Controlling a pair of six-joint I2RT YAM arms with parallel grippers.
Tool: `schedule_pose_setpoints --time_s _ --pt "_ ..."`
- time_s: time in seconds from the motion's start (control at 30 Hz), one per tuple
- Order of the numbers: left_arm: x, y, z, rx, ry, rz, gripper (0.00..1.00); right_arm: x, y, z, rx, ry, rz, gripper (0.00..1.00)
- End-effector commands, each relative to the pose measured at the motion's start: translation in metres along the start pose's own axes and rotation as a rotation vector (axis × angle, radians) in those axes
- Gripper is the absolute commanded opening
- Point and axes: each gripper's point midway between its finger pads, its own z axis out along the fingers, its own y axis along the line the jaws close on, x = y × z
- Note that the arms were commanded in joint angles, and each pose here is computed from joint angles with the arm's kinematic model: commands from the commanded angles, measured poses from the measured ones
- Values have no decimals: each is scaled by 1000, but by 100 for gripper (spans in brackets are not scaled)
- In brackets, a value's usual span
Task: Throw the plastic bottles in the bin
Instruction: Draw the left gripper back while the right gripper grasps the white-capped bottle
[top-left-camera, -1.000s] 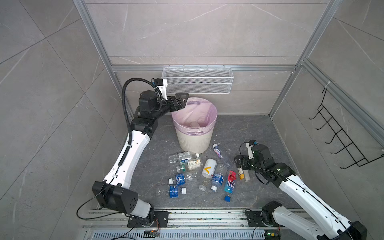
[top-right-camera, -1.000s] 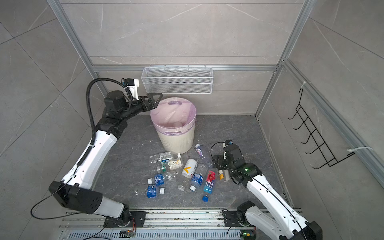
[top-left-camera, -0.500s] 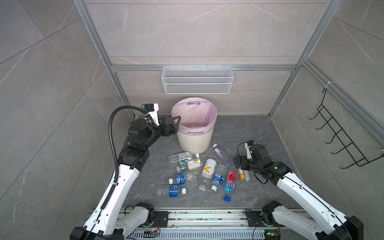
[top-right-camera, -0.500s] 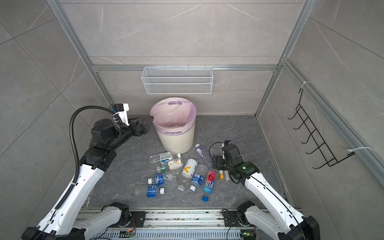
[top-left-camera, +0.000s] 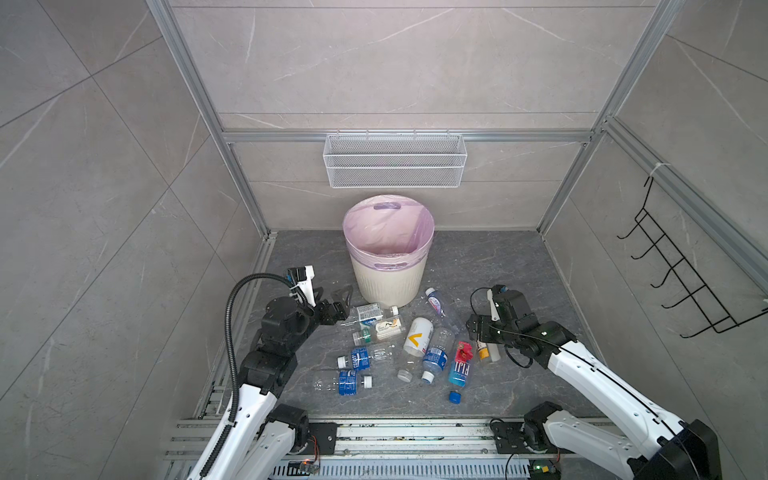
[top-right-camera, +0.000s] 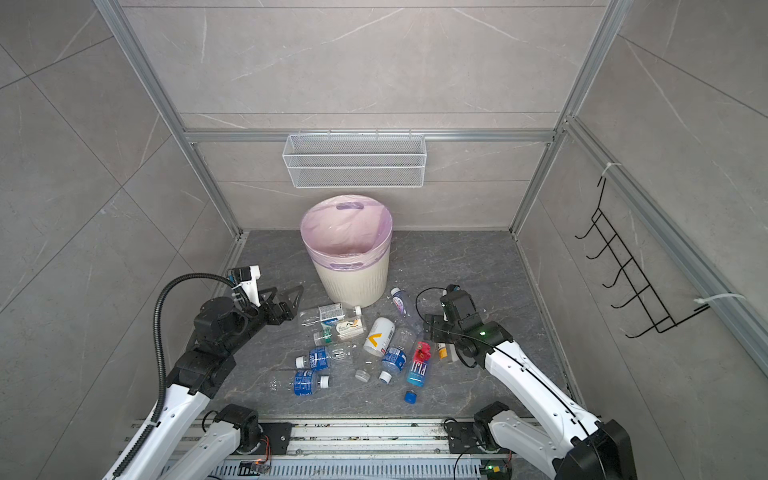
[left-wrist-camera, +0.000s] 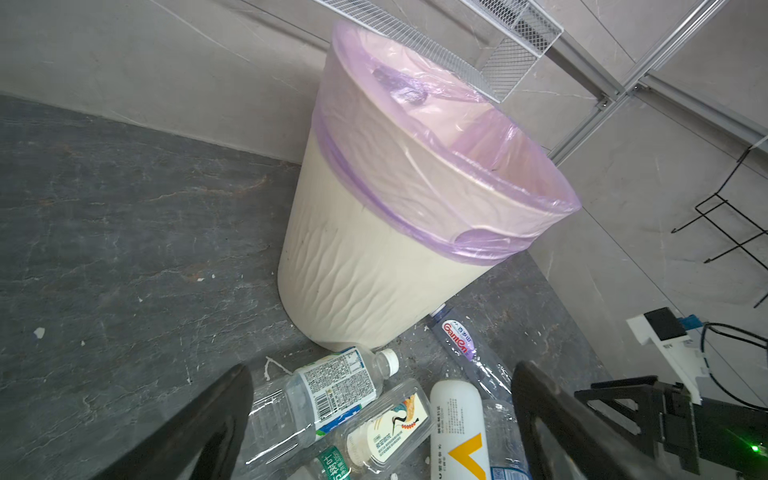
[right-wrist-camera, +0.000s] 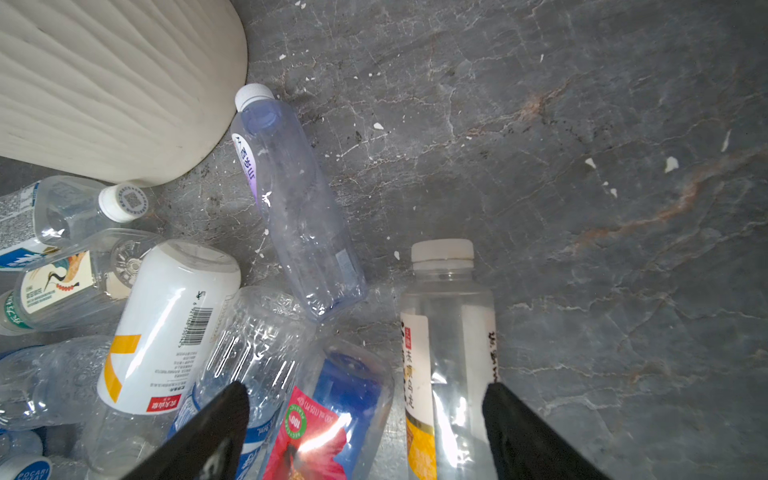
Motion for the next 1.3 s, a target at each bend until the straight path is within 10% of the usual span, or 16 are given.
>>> schedule_pose_setpoints --time_s 0.0,1.27 --pt "-4 1 -6 0 -64 3 98 12 -3 5 15 40 14 90" --pt "99 27 9 52 90 78 97 34 -45 53 166 158 110 79"
